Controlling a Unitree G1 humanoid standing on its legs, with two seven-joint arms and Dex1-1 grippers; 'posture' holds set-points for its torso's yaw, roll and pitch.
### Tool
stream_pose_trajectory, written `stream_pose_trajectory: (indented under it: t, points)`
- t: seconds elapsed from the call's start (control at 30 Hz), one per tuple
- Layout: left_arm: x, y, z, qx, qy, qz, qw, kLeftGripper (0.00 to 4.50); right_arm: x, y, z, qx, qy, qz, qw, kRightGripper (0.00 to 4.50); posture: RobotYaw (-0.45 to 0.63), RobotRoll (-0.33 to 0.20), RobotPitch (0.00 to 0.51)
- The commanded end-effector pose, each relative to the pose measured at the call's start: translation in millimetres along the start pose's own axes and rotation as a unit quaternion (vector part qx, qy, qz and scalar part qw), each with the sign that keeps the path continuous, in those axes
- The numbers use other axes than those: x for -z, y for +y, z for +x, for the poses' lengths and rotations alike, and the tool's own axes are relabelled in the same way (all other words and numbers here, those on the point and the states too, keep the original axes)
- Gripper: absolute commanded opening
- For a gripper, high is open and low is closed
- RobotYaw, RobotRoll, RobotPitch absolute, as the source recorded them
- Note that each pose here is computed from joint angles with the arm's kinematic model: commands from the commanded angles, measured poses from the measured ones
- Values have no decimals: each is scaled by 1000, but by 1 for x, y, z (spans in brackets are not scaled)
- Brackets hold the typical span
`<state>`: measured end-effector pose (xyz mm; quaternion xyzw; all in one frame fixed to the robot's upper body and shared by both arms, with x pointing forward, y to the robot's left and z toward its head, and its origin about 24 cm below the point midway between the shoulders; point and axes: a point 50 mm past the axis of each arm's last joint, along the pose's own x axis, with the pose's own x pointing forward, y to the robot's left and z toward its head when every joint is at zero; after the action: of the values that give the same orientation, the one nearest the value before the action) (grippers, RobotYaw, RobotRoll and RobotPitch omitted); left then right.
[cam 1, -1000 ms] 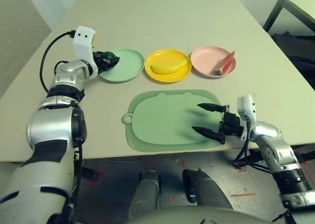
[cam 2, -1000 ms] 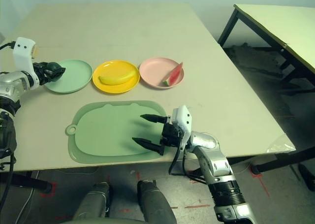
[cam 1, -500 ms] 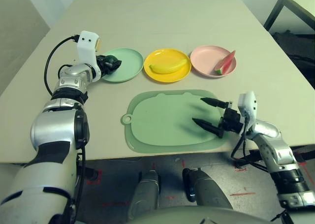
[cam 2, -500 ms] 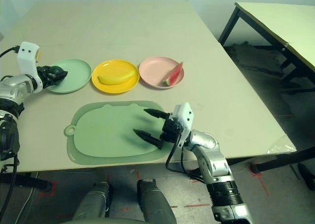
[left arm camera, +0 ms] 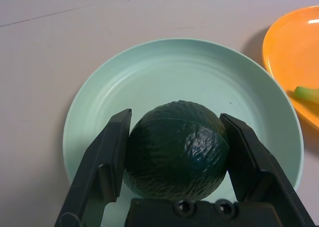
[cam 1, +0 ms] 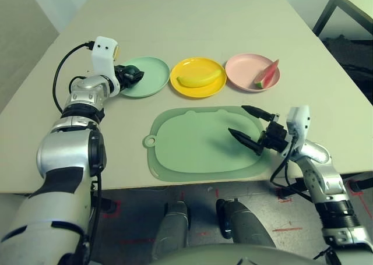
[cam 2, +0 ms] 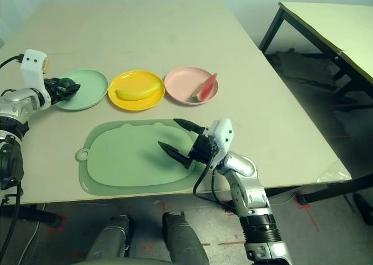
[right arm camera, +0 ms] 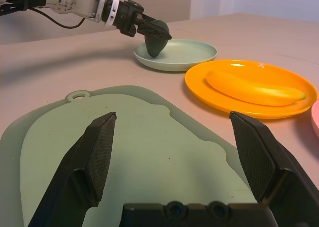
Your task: Place the fruits into color-matched plates.
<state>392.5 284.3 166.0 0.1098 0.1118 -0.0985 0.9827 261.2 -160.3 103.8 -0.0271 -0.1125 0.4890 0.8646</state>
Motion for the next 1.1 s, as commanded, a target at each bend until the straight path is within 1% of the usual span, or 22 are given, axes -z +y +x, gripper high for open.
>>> stream_pose_trajectory:
  t: [0.03, 0.07, 0.1, 0.13, 0.37, 0.6, 0.73, 0.8, 0.9, 1.03, 1.1]
  points:
    - [13, -3, 1, 3, 26, 0, 1000, 3486, 0, 1, -1, -3, 4, -4, 1000, 4500, -97, 0, 172]
    - [13, -4, 1, 4, 26, 0, 1000, 3882, 0, 1, -2, -3, 4, -4, 1000, 4500, -99, 0, 173]
    - [14, -4, 1, 4, 27, 1, 1000, 4111, 0, 1, -2, -2, 5, -3, 1000, 4500, -98, 0, 173]
    - [14, -4, 1, 5, 27, 1, 1000, 4455, 0, 1, -2, -2, 6, -3, 1000, 4500, -98, 0, 173]
    - [14, -4, 1, 5, 27, 3, 1000, 4485, 1, 0, -2, -3, 8, 0, 1000, 4500, -93, 0, 171]
    - [8, 2, -2, -1, 21, 10, 1000, 4485, 2, 1, 1, -5, 7, 2, 1000, 4500, -87, 0, 167]
    - [0, 6, -4, 5, 10, 18, 1000, 4485, 2, 0, 2, -6, 6, 3, 1000, 4500, -79, 0, 166]
    - [-9, 9, -6, 7, -8, 14, 1000, 4485, 3, -1, 1, -6, 6, 3, 1000, 4500, -71, 0, 164]
    - [-25, 17, -12, 8, -45, -10, 999, 4485, 3, -2, 1, -7, 7, 1, 1000, 4500, -67, 0, 162]
    - [-46, 39, -29, -5, -118, -74, 990, 4485, 3, -9, -3, 7, 10, -11, 1000, 4500, -57, 0, 159]
    - [-48, 52, -41, -15, -143, -94, 985, 4485, 3, -13, -8, 25, 14, -15, 999, 4500, -37, 0, 153]
